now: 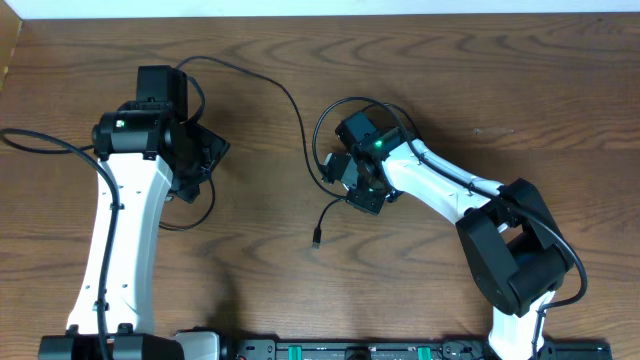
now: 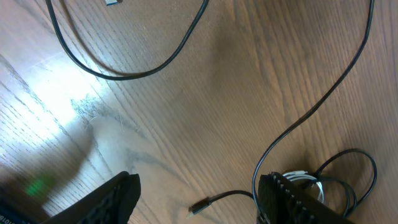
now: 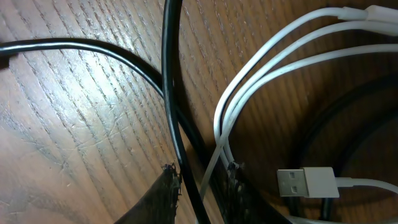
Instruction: Untangle cables
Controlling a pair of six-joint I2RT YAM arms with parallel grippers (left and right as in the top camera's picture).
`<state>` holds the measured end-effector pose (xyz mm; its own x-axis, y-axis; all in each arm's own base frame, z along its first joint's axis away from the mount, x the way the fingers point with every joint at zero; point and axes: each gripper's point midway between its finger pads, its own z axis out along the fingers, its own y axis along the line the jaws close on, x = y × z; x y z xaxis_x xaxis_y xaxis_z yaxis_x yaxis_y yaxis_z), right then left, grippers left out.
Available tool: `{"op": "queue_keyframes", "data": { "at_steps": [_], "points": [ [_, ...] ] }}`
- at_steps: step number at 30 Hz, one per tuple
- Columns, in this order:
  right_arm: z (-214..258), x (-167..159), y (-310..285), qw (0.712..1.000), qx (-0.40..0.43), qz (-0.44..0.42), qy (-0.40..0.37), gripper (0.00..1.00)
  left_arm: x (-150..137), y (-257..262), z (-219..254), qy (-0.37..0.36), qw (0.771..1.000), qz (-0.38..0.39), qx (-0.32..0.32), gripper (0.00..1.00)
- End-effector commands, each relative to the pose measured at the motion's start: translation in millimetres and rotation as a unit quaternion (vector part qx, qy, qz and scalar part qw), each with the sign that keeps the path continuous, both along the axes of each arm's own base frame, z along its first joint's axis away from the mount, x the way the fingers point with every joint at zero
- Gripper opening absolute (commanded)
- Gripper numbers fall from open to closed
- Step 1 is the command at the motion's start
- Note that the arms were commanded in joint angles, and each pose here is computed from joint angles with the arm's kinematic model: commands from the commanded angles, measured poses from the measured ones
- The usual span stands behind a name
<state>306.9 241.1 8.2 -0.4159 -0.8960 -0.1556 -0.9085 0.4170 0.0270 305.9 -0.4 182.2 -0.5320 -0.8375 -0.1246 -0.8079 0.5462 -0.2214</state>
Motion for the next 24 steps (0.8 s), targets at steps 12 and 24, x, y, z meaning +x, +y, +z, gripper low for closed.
{"op": "queue_keyframes", "data": {
  "at_steps": [12, 24],
  "points": [
    [1, 5, 8, 1.0, 0.005, 0.005, -0.005, 0.01, -1, 4, -3, 0.007, 1.0, 0.0, 0.008, 0.66],
    [109, 57, 19, 0.995, -0.001, -0.047, -0.087, 0.01, -1, 4, -3, 0.007, 1.0, 0.0, 0.008, 0.66]
  ]
}}
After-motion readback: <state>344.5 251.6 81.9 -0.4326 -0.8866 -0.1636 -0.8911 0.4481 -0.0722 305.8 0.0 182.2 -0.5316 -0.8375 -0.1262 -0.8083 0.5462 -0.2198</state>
